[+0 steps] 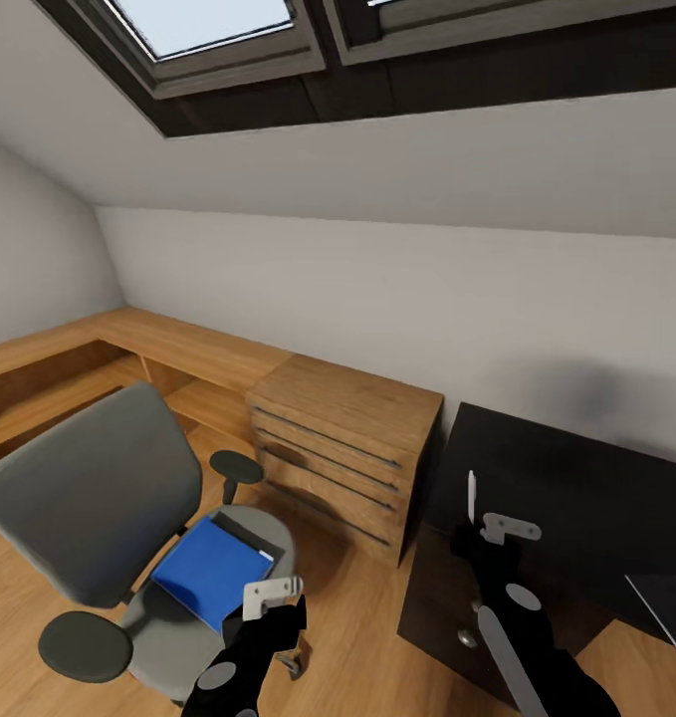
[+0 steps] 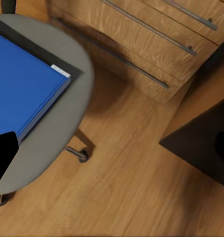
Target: In the bedroom, organize the workspace by keeping the computer under the desk, ensuring the monitor is on the desk, placing the keyboard on the desk next to the monitor, placing the mouse on the desk next to the keyboard, moving the folder from the swivel chair onto the desk next to the mouse, stacking the notebook on top of the folder with the pen on top of the notebook, and positioning the swivel chair next to the desk.
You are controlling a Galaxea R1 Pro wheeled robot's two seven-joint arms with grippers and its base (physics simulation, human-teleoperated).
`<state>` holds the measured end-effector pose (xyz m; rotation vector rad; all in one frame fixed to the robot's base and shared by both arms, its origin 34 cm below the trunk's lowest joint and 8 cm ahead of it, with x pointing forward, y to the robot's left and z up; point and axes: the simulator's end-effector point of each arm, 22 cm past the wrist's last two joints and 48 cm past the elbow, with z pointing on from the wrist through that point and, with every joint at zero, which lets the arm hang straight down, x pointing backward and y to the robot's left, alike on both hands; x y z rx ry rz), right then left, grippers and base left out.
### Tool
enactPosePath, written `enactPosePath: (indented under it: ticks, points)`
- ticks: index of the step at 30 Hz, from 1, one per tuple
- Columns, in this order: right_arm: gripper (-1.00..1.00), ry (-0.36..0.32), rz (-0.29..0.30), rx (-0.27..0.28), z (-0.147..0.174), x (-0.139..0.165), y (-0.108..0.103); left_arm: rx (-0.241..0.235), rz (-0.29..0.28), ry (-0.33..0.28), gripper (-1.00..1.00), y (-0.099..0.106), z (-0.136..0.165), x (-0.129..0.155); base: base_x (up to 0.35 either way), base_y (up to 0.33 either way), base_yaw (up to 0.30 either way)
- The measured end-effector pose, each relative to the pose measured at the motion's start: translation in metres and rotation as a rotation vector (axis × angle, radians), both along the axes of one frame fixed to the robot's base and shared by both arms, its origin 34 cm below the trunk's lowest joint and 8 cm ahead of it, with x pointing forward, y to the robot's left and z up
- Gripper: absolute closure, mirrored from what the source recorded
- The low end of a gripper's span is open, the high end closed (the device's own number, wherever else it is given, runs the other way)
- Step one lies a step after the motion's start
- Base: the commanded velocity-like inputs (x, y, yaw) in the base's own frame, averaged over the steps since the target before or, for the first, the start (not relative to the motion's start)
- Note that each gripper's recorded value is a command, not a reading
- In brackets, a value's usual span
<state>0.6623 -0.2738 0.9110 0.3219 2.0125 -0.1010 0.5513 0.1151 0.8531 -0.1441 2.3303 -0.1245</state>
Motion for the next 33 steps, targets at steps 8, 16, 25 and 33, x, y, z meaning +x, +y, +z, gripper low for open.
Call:
enactPosePath:
  ticks: [8, 16, 25, 33]
  points:
    - [1.0, 0.022, -0.035, 0.003, -0.009, -0.003, -0.016, -0.001, -0.041, 0.002, -1.0, -0.015, 0.0, -0.007, 0.291, -0.003, 0.0]
    - [1.0, 0.08, -0.074, 0.049, -0.035, -0.011, -0.03, -0.003, -0.062, 0.003, -1.0, -0.023, -0.001, -0.01, 0.141, 0.0, 0.0]
    - [1.0, 0.18, -0.093, 0.085, -0.084, -0.027, -0.049, -0.006, -0.077, 0.004, -1.0, -0.029, -0.001, -0.013, 0.024, 0.0, 0.0]
    - [1.0, 0.257, -0.015, 0.142, -0.124, -0.014, -0.059, -0.007, -0.078, 0.005, -1.0, -0.03, -0.001, -0.013, 0.0, 0.0, 0.0]
